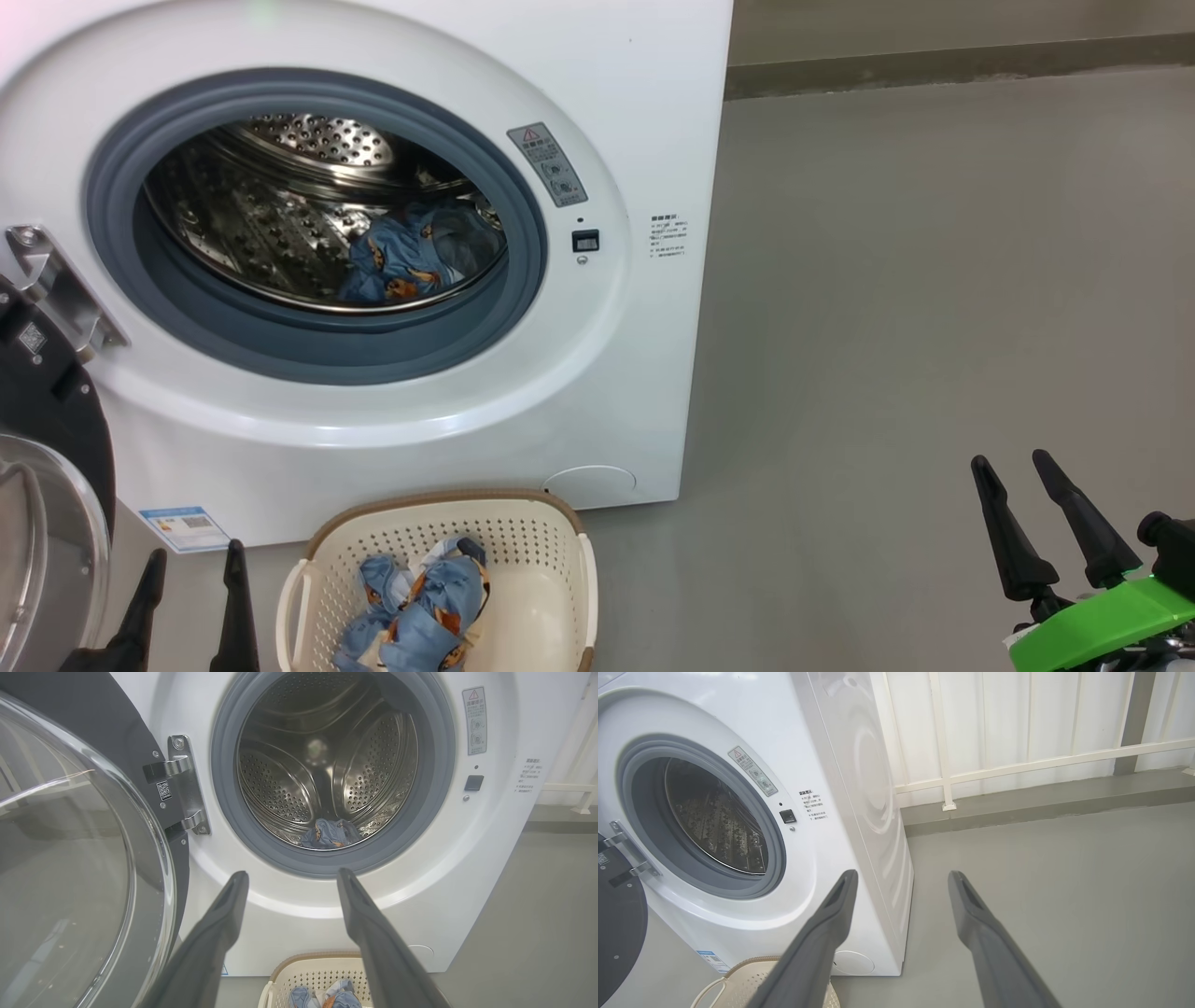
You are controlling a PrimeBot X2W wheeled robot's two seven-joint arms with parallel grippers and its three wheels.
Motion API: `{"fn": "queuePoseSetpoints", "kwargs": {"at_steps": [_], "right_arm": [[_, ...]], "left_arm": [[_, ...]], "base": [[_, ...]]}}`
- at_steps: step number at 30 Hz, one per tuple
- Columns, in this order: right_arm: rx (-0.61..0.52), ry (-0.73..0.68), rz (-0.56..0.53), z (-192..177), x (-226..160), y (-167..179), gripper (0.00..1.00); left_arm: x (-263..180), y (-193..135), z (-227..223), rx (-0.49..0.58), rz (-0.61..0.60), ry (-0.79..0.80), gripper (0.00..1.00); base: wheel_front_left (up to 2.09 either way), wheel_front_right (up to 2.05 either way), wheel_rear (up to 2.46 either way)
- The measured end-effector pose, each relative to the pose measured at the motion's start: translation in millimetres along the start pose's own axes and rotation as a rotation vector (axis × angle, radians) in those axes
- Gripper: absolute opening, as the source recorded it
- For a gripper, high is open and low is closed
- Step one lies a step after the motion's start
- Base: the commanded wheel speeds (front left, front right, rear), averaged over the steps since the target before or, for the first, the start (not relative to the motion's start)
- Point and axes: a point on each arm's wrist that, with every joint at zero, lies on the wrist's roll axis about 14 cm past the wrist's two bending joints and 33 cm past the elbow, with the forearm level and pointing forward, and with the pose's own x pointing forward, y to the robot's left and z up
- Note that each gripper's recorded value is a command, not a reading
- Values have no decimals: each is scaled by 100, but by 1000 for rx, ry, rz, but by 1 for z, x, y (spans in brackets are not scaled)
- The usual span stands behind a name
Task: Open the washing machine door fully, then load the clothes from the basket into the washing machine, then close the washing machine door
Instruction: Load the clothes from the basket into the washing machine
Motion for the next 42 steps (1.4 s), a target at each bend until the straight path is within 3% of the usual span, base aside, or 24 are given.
{"fn": "queuePoseSetpoints", "kwargs": {"at_steps": [9, 17, 32, 42], "right_arm": [[2, 18, -7, -6, 1, -2, 100], [11, 57, -21, -19, 9, -8, 100], [22, 56, -11, -30, 75, -15, 100], [25, 117, -16, -63, 104, -27, 100]], "left_arm": [[2, -1, -8, -1, -2, 24, 100], [12, -16, -45, -7, -35, 141, 100], [70, -45, -120, -23, -88, 362, 100], [93, -60, -187, -9, -126, 544, 100]], "base": [[0, 0, 0], [0, 0, 0], [0, 0, 0], [0, 0, 0]]}}
